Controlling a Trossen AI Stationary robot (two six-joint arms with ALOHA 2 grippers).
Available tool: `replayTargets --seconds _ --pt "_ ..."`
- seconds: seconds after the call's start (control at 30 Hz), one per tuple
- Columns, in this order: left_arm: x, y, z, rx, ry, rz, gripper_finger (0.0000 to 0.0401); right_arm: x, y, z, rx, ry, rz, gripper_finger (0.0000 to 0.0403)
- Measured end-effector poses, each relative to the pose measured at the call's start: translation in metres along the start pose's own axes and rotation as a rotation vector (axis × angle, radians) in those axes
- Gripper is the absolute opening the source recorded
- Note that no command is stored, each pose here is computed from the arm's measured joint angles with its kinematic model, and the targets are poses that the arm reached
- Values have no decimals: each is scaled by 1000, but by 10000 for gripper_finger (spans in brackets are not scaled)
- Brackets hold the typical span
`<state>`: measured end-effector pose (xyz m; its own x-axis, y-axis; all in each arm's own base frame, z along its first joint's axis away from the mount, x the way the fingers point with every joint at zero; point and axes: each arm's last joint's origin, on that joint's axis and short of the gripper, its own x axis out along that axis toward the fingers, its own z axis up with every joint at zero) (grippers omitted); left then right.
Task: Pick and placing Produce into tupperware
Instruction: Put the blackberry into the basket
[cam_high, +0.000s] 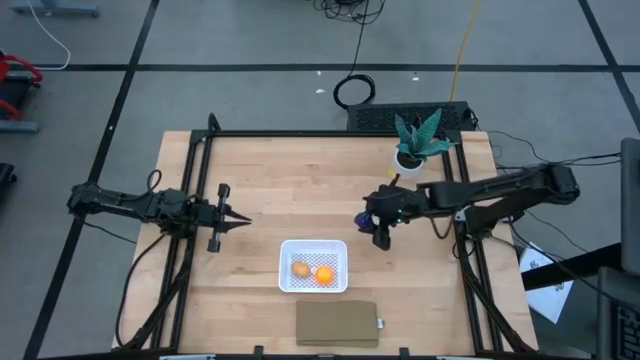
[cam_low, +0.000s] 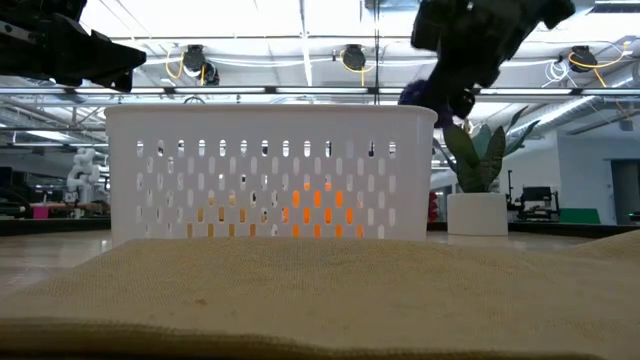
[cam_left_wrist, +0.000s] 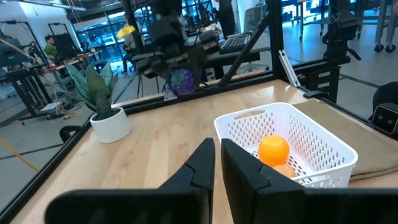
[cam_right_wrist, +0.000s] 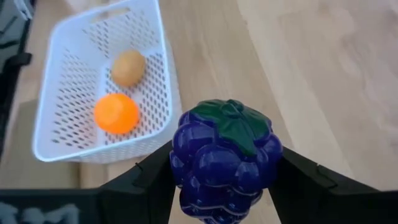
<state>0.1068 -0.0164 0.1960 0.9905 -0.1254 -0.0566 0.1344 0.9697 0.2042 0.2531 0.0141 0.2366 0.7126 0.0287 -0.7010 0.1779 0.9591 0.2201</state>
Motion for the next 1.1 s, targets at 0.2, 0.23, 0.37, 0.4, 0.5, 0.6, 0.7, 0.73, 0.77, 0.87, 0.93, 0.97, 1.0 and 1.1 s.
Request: replayTargets --seconds 0.2,0.23,0.37,0.4,0.5,0.6,0.7,0.73,0.77,0.87,0.93,0.97,1.0,1.1 --pt "0 0 0 -1 0 0 31 -14 9 -2 -58 -32 0 201" --pt "0 0 0 -1 0 0 31 -16 10 -2 -63 -35 4 200" --pt "0 0 0 -1 0 0 31 -23 13 -2 -95 -55 19 195" --pt "0 0 0 -1 0 0 31 -24 14 -2 -101 -60 23 195" --pt "0 0 0 -3 0 0 31 -27 18 -3 -125 -62 36 196" --pt "0 0 0 -3 0 0 31 -31 22 -5 -155 -75 55 196" --pt "0 0 0 -3 0 0 31 -35 26 -7 -194 -130 86 196" --pt "0 0 0 -3 -1 0 31 -36 26 -8 -205 -152 96 196" --pt "0 0 0 -3 0 0 31 -38 26 -10 -216 -176 105 196" --pt "0 0 0 -3 -1 0 31 -42 23 -17 -238 -263 111 196" --pt "0 0 0 -3 0 0 31 -44 18 -25 -246 -317 78 196" --pt "0 0 0 -3 -1 0 31 -44 15 -30 -249 -338 60 196" --pt "0 0 0 -3 0 0 31 -44 12 -35 -254 -358 45 196" --pt "0 0 0 -3 -1 0 31 -43 5 -51 -269 -430 36 196"
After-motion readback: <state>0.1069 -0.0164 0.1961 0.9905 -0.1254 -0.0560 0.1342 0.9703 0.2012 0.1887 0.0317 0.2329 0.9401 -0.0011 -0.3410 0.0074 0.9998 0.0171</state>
